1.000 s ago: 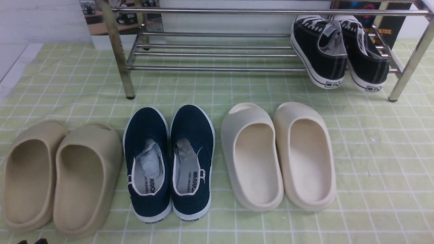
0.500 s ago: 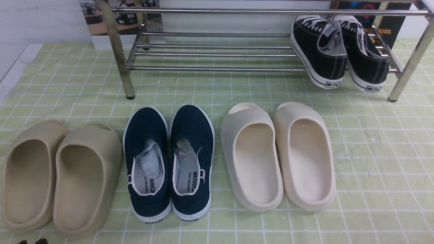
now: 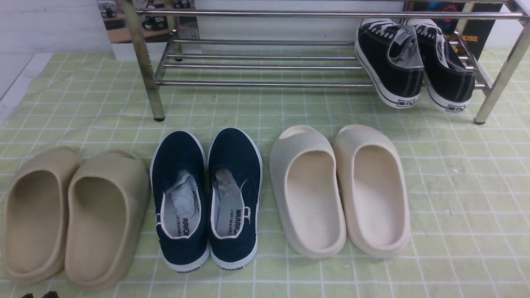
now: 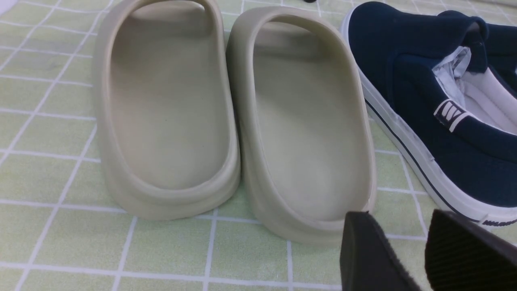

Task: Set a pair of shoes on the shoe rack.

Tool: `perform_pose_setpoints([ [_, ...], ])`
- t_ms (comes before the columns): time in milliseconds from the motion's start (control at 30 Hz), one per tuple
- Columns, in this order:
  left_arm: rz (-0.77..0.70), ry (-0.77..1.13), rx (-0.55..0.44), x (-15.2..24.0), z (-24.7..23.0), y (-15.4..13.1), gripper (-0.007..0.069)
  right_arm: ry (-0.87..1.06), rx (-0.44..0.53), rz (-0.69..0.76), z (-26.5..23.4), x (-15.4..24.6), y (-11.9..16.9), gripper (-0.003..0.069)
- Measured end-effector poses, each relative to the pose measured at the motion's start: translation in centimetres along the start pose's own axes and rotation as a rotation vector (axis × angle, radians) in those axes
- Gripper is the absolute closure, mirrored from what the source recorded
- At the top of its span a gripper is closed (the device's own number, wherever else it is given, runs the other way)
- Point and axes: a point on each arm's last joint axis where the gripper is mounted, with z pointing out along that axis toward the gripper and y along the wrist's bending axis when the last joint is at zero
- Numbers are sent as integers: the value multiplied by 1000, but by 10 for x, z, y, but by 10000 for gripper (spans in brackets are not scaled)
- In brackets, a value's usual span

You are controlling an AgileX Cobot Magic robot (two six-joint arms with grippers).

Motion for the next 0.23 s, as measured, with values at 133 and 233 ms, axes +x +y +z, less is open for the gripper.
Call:
perform_pose_setpoints([
  [133, 0, 0, 0, 0, 0, 0, 386, 0, 0, 0, 0, 0, 0, 585],
  [233, 0, 0, 0, 0, 0, 0, 386, 0, 0, 0, 0, 0, 0, 580],
])
